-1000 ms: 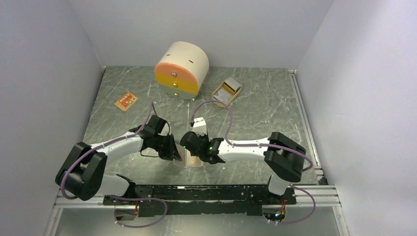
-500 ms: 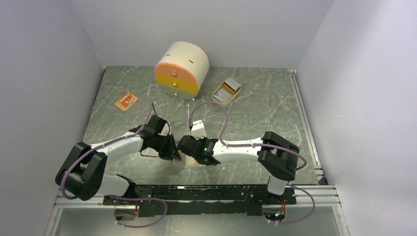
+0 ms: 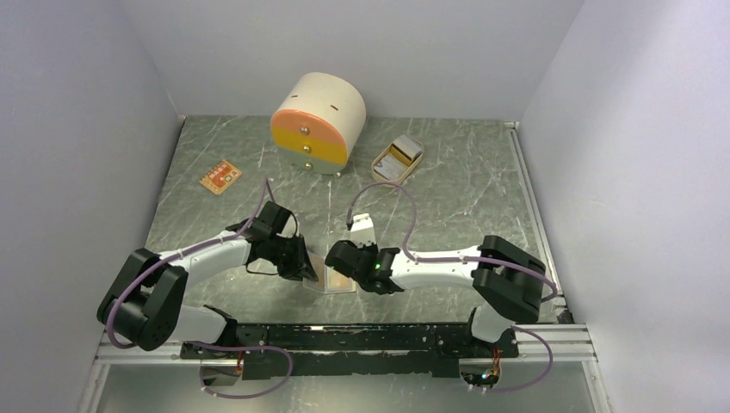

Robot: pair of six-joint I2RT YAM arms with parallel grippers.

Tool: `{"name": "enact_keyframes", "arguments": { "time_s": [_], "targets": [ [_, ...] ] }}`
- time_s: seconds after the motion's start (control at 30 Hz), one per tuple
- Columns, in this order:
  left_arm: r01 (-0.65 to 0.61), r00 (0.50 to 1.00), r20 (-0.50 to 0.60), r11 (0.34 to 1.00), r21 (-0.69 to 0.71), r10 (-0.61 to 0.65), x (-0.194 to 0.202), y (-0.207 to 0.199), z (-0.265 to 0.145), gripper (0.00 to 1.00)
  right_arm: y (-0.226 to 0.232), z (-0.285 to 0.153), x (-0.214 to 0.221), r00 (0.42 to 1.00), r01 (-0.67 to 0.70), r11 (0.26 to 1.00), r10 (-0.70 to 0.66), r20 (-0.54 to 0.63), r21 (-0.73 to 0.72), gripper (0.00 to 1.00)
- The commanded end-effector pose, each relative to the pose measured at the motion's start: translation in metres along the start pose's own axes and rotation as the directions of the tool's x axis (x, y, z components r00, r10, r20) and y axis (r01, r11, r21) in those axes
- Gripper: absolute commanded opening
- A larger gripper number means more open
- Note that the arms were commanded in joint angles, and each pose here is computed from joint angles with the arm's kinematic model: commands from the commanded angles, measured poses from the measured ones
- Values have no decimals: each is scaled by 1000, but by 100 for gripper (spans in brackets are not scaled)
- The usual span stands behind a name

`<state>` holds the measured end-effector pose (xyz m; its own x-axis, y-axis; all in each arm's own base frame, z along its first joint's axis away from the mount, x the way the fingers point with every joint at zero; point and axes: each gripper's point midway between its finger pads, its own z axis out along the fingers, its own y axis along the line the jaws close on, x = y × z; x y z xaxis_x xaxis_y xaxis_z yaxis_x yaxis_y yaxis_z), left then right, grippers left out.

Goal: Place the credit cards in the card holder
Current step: Close the card holder at the center of the board.

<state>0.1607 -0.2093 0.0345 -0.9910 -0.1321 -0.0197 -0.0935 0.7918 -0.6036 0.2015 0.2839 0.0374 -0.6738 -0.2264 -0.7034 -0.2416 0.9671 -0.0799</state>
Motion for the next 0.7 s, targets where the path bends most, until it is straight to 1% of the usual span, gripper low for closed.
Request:
{"name": "enact_keyframes", "arguments": {
  "time_s": [0.0, 0.07, 0.13, 0.23, 0.33, 0.5, 0.6, 0.67],
  "targets": [
    [8, 1000, 2, 1000, 1, -8, -3, -3, -2, 17, 5, -5, -14, 995, -78, 994, 82, 53, -72, 5],
    [2, 1000, 8, 1000, 8, -2, -6, -7, -3, 23, 7, -7, -15, 993, -95, 990, 102, 63, -105, 0],
    [-18, 1000, 8, 998, 53, 17, -7, -17, -6, 29, 8, -8, -18, 988, -126, 982, 138, 73, -140, 0],
    [-69, 998, 17, 984, 162, 67, -8, -44, -13, 38, 9, -9, -19, 979, -169, 967, 187, 79, -189, 0],
    [-122, 992, 36, 969, 214, 117, -8, -65, -17, 44, 8, -9, -20, 973, -197, 956, 217, 76, -216, 0],
    [-167, 985, 22, 938, 302, 169, -3, -88, -14, 48, 8, -7, -21, 966, -227, 943, 250, 68, -244, 0],
    [-181, 982, 17, 924, 336, 186, -1, -97, -11, 46, 6, -7, -19, 961, -245, 936, 269, 63, -253, 0],
    [-184, 982, 21, 916, 357, 189, -1, -101, -11, 41, 4, -8, -18, 956, -261, 930, 286, 64, -260, 0]
  ]
}}
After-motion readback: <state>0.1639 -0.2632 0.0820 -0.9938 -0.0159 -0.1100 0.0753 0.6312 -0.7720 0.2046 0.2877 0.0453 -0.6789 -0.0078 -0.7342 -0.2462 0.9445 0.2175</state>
